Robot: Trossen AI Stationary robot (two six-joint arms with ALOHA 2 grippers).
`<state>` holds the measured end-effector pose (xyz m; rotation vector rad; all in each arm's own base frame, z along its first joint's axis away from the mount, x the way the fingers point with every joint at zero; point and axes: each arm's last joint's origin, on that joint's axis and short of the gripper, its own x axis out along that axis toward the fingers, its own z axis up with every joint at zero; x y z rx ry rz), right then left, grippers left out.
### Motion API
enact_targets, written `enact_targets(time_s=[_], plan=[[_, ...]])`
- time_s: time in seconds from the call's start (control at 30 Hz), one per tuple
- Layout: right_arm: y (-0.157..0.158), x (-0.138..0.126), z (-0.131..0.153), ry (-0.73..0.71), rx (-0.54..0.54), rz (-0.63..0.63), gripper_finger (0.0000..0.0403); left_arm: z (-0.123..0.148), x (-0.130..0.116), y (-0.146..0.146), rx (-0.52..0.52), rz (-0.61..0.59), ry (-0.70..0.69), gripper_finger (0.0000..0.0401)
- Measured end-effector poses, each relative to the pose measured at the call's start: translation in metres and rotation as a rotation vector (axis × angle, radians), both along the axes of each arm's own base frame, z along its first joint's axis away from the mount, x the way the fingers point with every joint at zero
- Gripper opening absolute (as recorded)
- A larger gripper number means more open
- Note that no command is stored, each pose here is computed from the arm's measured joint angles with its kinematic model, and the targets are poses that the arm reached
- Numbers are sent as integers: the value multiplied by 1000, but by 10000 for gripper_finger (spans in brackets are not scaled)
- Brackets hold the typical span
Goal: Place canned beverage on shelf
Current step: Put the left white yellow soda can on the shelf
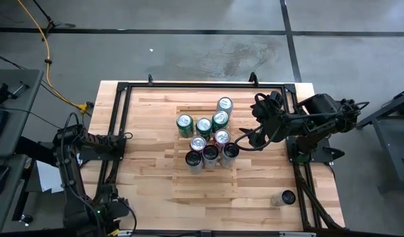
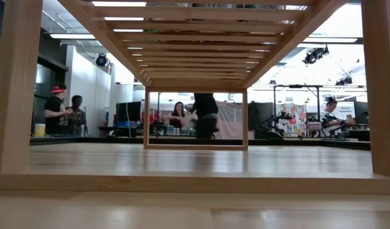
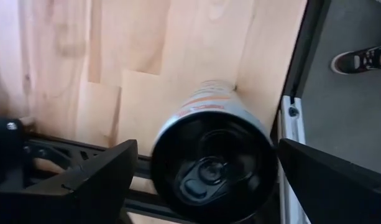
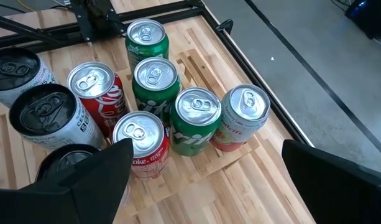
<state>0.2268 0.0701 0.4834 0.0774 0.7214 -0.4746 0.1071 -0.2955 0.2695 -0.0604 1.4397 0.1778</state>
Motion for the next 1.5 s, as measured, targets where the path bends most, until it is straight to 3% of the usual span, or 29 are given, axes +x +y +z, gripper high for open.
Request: enact_targets(time_s=[0.6,0.77,1.0,1.27,1.5], plan=[[0,0,0,-3,3,-5,397,-16,0,0,-13,20,3,367],[0,0,0,-3,2,-5,397,-16,2,0,-13,25,4,331],[0,0,0,0,-4,1,397,-11,5,4,-47,41,48,239],[0,1,1,-10,-1,-2,397,51,11,42,-249,89,-37,239],[3,7,6,-97,33,-1,397,121,14,104,-463,208,-266,239]])
